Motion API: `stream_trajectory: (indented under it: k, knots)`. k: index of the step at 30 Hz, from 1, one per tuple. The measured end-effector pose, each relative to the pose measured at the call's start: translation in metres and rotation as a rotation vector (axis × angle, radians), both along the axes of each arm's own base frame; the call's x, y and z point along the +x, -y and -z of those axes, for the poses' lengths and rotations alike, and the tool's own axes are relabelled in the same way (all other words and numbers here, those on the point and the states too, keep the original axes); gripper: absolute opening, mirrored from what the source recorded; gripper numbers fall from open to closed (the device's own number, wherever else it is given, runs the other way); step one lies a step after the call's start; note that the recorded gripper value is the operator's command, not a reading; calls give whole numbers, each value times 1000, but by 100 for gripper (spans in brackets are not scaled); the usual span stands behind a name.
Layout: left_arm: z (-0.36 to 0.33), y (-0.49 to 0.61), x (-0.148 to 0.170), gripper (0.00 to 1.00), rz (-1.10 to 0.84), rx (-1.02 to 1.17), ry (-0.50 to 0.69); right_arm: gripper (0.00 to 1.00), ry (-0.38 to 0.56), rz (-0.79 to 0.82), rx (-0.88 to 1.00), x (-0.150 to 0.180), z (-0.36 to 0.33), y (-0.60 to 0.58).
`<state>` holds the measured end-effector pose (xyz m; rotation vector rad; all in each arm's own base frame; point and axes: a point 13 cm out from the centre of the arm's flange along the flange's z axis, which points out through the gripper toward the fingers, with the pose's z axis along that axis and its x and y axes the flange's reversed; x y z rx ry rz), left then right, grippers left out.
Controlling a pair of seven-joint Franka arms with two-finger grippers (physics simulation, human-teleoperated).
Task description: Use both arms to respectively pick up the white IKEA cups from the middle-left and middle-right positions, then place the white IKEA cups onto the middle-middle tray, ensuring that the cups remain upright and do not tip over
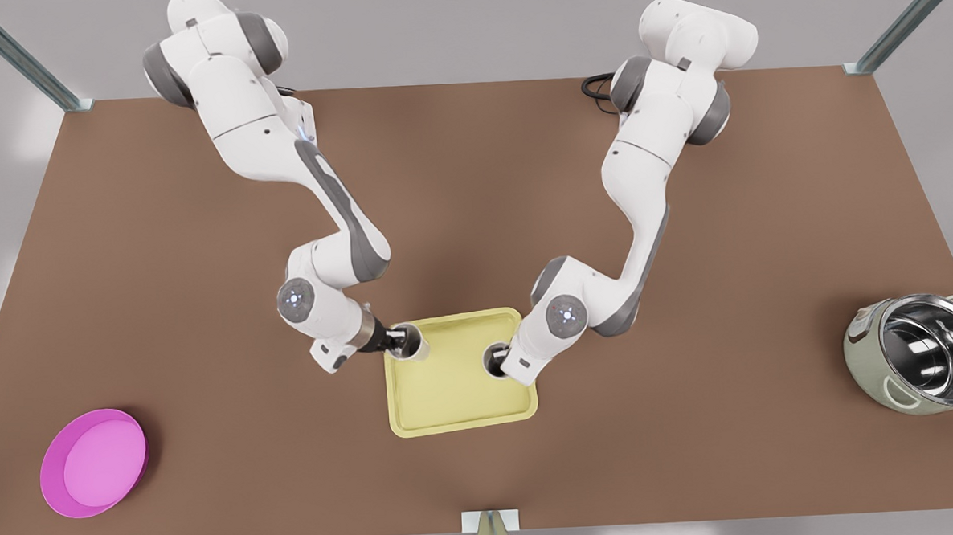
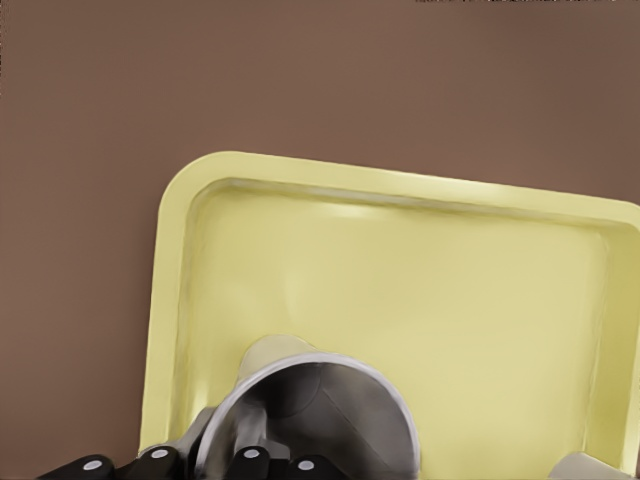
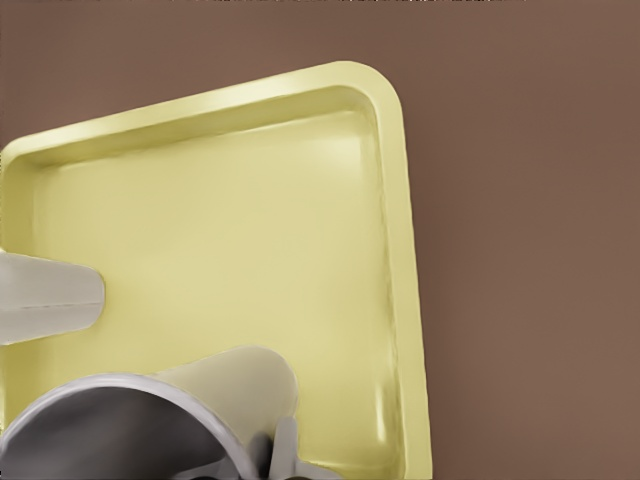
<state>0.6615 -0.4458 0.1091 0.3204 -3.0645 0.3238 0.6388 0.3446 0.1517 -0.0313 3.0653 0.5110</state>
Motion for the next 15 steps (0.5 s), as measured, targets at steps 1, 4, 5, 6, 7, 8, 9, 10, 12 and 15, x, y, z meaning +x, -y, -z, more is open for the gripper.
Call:
stream_trajectory:
  k: [1, 4, 5, 6, 7, 8, 9, 10, 12, 15]
  knots:
    - [3, 0, 0, 38, -16, 1, -3, 21, 7, 7, 6, 4, 0, -4]
    - [7, 0, 1, 79, -60, 0, -11, 21, 13, 20, 12, 11, 13, -11]
    - [8, 0, 2, 100, -73, -3, -12, 21, 16, 24, 13, 13, 18, -13]
    - [8, 1, 2, 100, -84, -8, -13, 21, 18, 27, 14, 14, 21, -14]
    - [6, 1, 3, 100, -95, -15, -13, 21, 18, 27, 12, 14, 25, -17]
    - [4, 1, 4, 100, -105, -18, -14, 21, 19, 27, 10, 14, 29, -19]
    - [2, 0, 5, 100, -114, -18, -17, 21, 21, 29, 9, 14, 31, -20]
    - [0, -1, 4, 100, -121, -15, -22, 21, 23, 30, 8, 15, 33, -21]
    - [-14, -5, 7, 100, -139, -14, -22, 40, 26, 33, 7, 16, 35, -22]
    - [-29, -15, 10, 100, -168, -6, -32, 100, 31, 38, 3, 16, 37, -23]
